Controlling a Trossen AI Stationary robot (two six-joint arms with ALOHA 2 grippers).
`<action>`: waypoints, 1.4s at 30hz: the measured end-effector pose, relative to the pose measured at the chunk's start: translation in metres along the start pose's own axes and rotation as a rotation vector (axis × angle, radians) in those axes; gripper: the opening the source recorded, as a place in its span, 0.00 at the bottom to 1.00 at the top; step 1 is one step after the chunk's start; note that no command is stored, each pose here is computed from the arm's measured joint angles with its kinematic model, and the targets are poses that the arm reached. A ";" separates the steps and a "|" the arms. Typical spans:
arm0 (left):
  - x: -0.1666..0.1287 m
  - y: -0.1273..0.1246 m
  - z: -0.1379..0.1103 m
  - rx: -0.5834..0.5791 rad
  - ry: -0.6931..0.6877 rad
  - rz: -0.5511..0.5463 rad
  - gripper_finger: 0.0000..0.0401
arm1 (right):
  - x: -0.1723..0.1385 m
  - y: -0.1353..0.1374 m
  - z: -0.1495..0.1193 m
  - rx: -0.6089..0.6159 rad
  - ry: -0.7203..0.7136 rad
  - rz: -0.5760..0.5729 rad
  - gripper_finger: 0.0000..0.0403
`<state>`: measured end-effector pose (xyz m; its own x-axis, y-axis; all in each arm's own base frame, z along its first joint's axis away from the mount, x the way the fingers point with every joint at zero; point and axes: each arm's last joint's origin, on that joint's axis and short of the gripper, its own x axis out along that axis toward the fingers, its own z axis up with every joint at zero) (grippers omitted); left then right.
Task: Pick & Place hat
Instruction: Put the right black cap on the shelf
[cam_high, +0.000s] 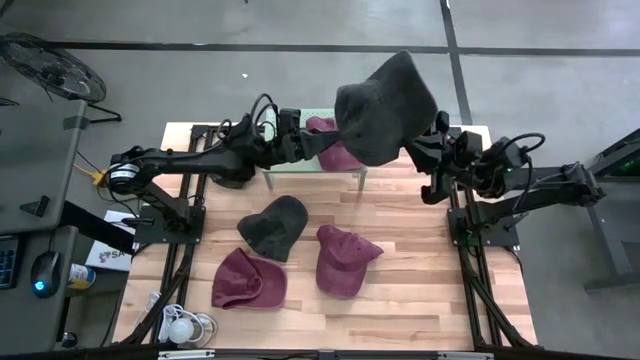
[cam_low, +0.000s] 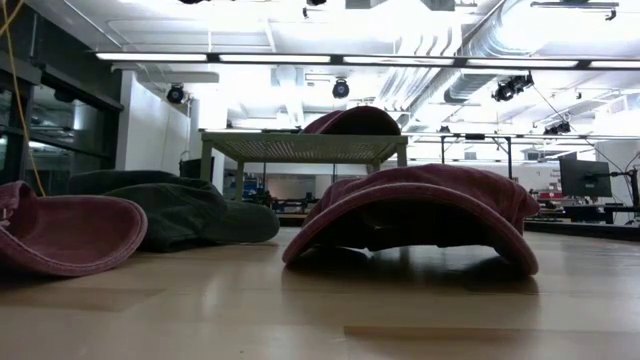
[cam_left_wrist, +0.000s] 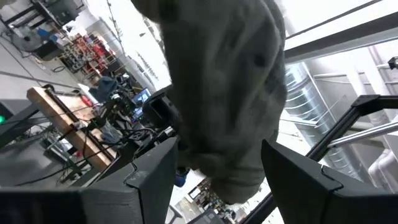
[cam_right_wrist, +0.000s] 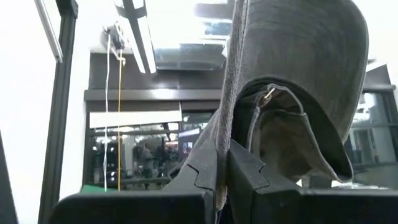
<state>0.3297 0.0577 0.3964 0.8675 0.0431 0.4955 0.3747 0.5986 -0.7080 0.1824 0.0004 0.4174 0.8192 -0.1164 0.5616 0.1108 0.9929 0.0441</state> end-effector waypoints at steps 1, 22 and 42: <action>0.000 0.000 0.000 0.001 -0.002 0.000 0.57 | -0.001 0.000 0.002 -0.003 -0.013 0.000 0.02; 0.000 -0.005 0.004 0.029 -0.054 -0.031 0.57 | -0.002 -0.001 0.003 0.000 -0.016 -0.011 0.02; 0.000 -0.005 0.004 0.026 -0.051 -0.038 0.57 | 0.005 -0.001 -0.002 0.003 -0.044 -0.024 0.02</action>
<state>0.3263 0.0576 0.4017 0.8345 0.0603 0.5476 0.3981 0.6211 -0.6751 0.1877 -0.0010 0.4182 0.7909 -0.1386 0.5960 0.1281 0.9899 0.0602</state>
